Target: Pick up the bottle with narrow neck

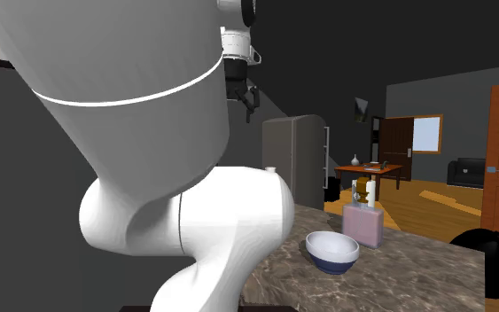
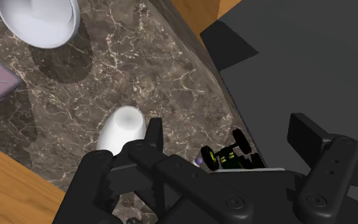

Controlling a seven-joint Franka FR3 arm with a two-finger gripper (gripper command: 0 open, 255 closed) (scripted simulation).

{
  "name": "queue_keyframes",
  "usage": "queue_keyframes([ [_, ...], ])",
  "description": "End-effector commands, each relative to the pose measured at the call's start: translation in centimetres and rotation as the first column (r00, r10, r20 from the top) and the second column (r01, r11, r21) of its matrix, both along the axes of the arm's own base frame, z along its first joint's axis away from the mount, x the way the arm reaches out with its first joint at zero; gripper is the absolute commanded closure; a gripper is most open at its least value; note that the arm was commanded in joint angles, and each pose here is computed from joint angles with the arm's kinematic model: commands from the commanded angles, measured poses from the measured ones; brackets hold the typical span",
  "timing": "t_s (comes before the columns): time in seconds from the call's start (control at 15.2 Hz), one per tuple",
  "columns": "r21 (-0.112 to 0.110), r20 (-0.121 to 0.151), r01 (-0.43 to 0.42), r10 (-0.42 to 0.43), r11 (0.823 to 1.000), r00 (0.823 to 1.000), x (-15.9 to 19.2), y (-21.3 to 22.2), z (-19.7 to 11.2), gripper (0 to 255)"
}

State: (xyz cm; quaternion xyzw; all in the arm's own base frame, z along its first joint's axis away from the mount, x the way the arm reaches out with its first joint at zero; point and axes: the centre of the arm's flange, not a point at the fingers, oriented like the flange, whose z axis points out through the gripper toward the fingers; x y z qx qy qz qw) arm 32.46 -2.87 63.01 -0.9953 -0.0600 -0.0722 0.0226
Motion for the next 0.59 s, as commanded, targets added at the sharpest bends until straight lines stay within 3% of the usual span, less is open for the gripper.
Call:
queue_keyframes([
  [0.0, 0.0, 0.0, 0.0, 0.0, 1.0, 1.0, 0.0, 0.0, 0.0, 0],
  [0.53, -0.004, 0.0, -0.036, 0.036, 0.999, 0.999, 7.9, -4.9, -5.1, 0],
])
